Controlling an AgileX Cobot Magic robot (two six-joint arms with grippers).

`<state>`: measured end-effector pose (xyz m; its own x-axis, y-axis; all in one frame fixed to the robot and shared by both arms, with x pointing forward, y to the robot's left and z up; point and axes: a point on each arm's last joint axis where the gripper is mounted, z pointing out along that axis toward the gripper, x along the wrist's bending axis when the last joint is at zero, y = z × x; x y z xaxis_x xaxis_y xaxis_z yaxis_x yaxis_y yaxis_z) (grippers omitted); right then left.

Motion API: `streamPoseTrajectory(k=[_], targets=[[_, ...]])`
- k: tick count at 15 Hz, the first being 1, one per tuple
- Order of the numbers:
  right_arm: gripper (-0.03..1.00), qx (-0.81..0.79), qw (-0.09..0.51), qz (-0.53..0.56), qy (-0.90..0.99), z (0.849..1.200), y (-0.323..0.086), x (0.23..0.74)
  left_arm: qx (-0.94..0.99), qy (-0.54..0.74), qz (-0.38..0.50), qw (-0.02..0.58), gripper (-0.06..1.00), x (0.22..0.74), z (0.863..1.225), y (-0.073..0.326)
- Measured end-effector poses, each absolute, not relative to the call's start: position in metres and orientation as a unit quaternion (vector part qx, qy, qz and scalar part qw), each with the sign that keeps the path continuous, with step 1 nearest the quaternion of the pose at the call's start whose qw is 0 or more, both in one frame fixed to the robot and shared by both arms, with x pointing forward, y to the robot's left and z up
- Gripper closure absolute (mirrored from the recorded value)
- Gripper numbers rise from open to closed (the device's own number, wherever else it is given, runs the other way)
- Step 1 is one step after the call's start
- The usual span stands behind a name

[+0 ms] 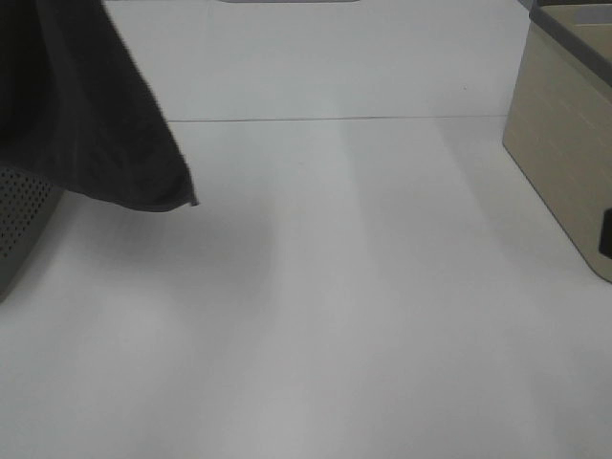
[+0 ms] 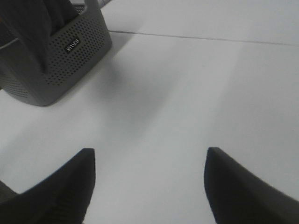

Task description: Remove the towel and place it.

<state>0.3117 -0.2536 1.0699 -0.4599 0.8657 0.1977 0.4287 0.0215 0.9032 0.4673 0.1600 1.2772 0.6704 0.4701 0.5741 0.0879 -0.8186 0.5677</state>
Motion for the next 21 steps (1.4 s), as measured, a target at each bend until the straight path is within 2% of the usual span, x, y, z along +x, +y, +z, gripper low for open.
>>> streamPoseTrajectory(k=[3,7,8,9,12,18,21], targets=[[0.30,0.404,0.185,0.541,0.714,1.069,-0.244,0.346,0.882,0.135,0.352,0.282,0.94,0.465,1.269,0.127],[0.30,0.340,0.133,0.566,0.740,1.054,-0.235,0.383,0.878,0.126,0.341,0.311,0.94,0.465,1.264,0.104],[0.30,0.336,0.111,0.569,0.742,1.047,-0.233,0.393,0.880,0.124,0.334,0.315,0.94,0.466,1.262,0.098],[0.30,0.330,0.065,0.576,0.745,1.033,-0.229,0.412,0.880,0.116,0.322,0.328,0.94,0.467,1.258,0.088],[0.30,0.294,0.005,0.573,0.765,1.028,-0.203,0.436,0.883,0.116,0.306,0.335,0.94,0.473,1.250,0.078],[0.30,0.253,-0.024,0.536,0.805,1.016,-0.147,0.464,0.878,0.117,0.283,0.368,0.94,0.476,1.247,0.067],[0.30,0.245,-0.035,0.527,0.813,1.010,-0.134,0.469,0.869,0.118,0.277,0.392,0.94,0.475,1.249,0.063]])
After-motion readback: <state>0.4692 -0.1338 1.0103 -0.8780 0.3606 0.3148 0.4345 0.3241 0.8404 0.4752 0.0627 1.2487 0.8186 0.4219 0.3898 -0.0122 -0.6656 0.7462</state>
